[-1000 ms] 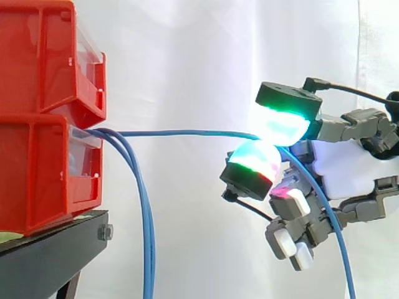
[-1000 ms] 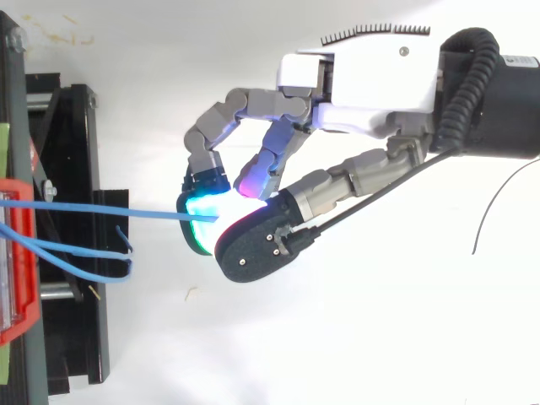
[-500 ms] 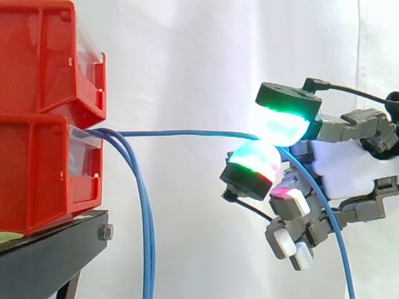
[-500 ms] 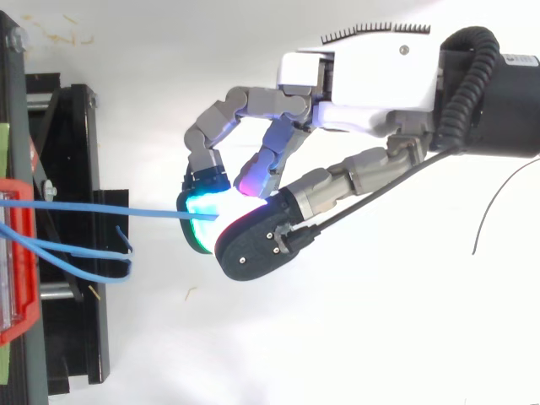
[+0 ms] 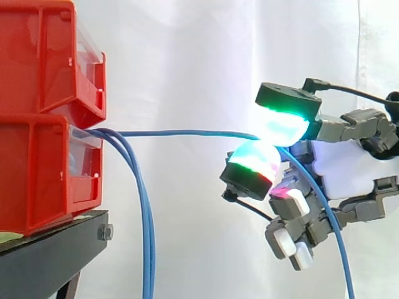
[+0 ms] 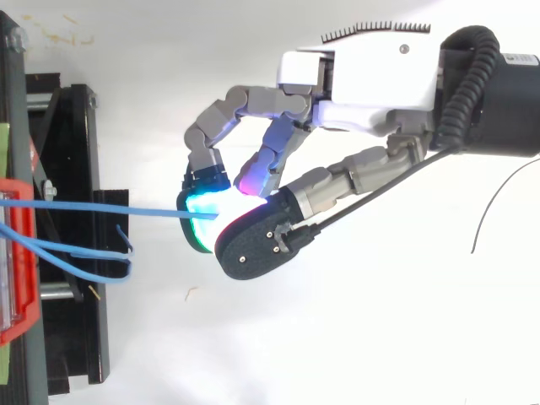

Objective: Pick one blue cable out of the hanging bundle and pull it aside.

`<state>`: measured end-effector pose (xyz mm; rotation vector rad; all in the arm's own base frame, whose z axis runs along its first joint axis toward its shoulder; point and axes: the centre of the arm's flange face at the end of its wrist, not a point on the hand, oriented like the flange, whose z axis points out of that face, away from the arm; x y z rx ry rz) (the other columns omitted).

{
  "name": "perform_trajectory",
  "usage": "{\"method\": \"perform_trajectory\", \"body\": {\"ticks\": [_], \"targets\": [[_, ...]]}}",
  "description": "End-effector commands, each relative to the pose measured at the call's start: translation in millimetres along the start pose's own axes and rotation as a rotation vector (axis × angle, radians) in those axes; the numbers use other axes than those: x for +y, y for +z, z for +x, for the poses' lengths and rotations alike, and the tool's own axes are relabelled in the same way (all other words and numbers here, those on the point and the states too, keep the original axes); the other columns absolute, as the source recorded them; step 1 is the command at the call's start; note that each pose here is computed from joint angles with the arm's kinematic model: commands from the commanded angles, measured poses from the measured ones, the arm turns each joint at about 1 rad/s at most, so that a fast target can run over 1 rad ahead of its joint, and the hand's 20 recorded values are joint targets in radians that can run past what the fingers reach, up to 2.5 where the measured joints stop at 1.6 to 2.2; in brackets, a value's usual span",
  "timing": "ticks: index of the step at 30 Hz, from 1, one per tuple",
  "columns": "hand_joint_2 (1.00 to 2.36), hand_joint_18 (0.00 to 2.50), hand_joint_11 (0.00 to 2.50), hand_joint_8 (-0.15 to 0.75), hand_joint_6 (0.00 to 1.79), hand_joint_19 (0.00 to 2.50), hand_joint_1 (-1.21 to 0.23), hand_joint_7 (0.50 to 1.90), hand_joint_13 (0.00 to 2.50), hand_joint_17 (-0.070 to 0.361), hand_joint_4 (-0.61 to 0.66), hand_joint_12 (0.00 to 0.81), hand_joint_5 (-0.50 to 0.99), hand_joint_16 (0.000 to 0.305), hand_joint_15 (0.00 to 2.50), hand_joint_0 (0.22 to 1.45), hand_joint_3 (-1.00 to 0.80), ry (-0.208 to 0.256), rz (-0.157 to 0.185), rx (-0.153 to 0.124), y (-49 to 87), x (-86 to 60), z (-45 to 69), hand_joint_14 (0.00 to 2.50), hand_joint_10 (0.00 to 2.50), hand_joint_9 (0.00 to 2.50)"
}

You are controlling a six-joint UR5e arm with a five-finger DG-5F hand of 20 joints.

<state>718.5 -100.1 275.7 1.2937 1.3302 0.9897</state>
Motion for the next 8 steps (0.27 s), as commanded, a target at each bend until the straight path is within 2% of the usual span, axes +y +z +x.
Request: {"method": "perform_trajectory", "body": {"ticks": [1,8], "targets": [[1.01,0.67,0.73,0.211,0.98,0.73,-0.79,1.35,0.87,0.093,-0.30,0.323,-0.17,0.041,0.67,0.80,-0.29,0.000,0.000,-0.001,0.0,-0.1,-0.6,0.02,0.02,1.14],[1.01,0.67,0.74,0.211,0.98,0.73,-0.79,1.35,0.87,0.093,-0.30,0.322,-0.17,0.041,0.67,0.80,-0.29,0.000,0.000,-0.001,0.0,-0.1,-0.6,0.02,0.02,1.14]]}}
